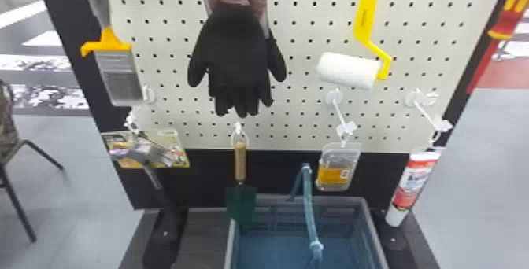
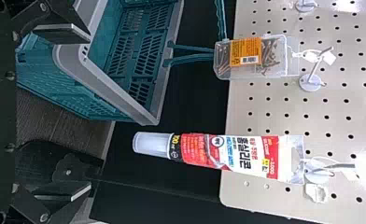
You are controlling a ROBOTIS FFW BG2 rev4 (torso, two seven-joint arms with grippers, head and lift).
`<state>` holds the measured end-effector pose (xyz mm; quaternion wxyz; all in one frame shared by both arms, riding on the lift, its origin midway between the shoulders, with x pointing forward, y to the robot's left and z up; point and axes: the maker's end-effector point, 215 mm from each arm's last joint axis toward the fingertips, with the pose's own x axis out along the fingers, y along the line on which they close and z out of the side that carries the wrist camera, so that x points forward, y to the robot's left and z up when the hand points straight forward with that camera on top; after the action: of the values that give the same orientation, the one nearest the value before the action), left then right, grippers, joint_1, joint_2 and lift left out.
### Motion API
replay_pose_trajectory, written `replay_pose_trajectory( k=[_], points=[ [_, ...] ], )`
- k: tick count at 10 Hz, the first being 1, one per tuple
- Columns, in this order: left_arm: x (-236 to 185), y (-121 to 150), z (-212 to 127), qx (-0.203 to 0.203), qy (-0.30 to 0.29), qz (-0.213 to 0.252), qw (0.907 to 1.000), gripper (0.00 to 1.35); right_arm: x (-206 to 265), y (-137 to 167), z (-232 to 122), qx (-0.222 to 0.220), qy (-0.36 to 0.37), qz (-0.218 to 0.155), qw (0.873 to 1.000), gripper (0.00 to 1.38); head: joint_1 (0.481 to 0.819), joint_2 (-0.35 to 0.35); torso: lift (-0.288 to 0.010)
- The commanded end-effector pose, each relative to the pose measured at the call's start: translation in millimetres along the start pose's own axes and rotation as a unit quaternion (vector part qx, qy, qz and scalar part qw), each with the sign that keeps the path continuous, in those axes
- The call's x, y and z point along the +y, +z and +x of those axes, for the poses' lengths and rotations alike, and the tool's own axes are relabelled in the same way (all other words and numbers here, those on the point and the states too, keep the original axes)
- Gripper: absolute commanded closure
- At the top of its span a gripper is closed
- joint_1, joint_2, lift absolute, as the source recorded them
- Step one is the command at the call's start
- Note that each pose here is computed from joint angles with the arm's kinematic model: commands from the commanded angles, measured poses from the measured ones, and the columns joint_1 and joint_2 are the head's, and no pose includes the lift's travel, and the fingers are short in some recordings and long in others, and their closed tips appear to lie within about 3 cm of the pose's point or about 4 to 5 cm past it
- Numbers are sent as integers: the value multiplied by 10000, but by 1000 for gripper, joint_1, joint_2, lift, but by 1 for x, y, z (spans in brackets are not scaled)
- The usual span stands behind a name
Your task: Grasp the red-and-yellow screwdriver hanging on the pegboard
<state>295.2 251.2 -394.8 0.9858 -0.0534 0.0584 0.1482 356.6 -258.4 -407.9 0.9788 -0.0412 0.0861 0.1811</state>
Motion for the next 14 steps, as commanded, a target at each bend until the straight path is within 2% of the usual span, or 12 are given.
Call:
replay_pose_trajectory(
  k=[1,5,11,14],
  points=[
    [0,-1,0,8,0,3,10000,391,0,1,0,-9,-2,5,10000,185,549,0,-100],
    [-1,-1,0,10,-5,-2,10000,391,-3,32,4,-204,-29,-111,9997,185,549,0,-100],
    [-2,-2,-1,26,-32,10,10000,391,-9,127,3,-665,-251,-519,9961,188,549,0,-100],
    [-2,-2,0,28,-44,23,10000,391,-11,156,2,-815,-361,-607,9942,188,549,0,-100]
  ],
)
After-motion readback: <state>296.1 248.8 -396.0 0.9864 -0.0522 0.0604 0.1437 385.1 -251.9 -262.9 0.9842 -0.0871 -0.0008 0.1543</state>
